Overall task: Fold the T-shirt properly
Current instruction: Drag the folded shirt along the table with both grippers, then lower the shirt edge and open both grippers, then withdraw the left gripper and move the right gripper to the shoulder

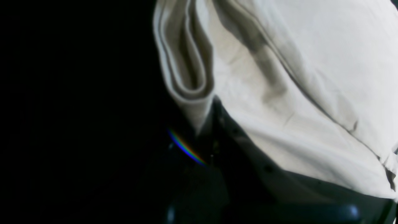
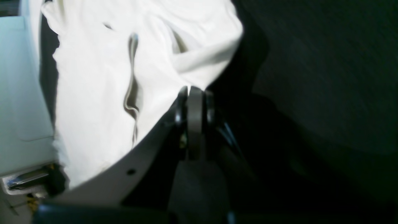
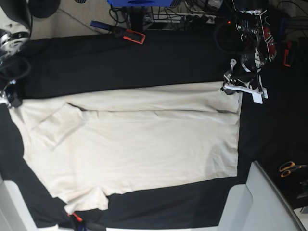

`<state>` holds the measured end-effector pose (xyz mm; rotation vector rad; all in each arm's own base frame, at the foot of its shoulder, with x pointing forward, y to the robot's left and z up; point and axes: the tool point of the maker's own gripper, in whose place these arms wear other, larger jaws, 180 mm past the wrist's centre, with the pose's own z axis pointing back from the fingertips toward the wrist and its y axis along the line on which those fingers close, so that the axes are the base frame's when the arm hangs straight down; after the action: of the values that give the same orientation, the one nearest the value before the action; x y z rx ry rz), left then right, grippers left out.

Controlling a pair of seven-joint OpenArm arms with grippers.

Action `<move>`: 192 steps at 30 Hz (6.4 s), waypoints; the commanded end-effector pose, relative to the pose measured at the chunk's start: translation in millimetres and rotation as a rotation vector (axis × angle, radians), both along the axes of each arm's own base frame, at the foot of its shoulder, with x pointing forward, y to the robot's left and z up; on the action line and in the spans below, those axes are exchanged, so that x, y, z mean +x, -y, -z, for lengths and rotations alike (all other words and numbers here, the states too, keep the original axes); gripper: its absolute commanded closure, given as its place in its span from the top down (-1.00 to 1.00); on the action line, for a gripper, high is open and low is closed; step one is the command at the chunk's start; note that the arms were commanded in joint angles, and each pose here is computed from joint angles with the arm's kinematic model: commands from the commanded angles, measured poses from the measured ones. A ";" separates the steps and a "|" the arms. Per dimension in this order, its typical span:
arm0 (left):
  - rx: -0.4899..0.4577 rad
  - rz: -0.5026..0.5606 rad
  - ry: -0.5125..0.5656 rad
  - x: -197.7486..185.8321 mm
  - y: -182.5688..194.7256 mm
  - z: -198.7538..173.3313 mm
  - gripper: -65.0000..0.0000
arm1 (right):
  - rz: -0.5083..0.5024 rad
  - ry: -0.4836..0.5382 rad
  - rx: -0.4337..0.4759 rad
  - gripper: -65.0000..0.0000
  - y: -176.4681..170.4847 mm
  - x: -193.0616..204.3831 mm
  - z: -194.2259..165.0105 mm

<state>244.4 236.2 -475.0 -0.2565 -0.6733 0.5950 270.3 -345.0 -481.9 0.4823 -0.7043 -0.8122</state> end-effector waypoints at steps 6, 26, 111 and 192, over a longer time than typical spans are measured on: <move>0.056 0.010 0.065 3.1 -10.6 -24.3 -1.00 | -0.010 -0.008 -0.115 -0.99 12.5 -15.5 -17.1; 0.102 0.050 0.017 -21.9 -22.0 -27.2 -1.00 | -0.072 -0.145 -0.102 -0.88 2.6 -62.1 -2.3; 0.155 0.078 -0.113 -87.1 -38.8 -13.3 -1.00 | -0.075 -0.212 -0.035 -1.00 -4.5 -117.5 12.7; 0.505 -0.216 0.129 -48.3 -163.0 -135.4 -0.46 | -0.281 0.037 -0.494 0.04 32.8 -4.1 -88.2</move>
<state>194.0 393.6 -349.1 0.2307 -0.9322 0.6097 264.1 -367.0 -404.6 0.1664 -0.7996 -0.3529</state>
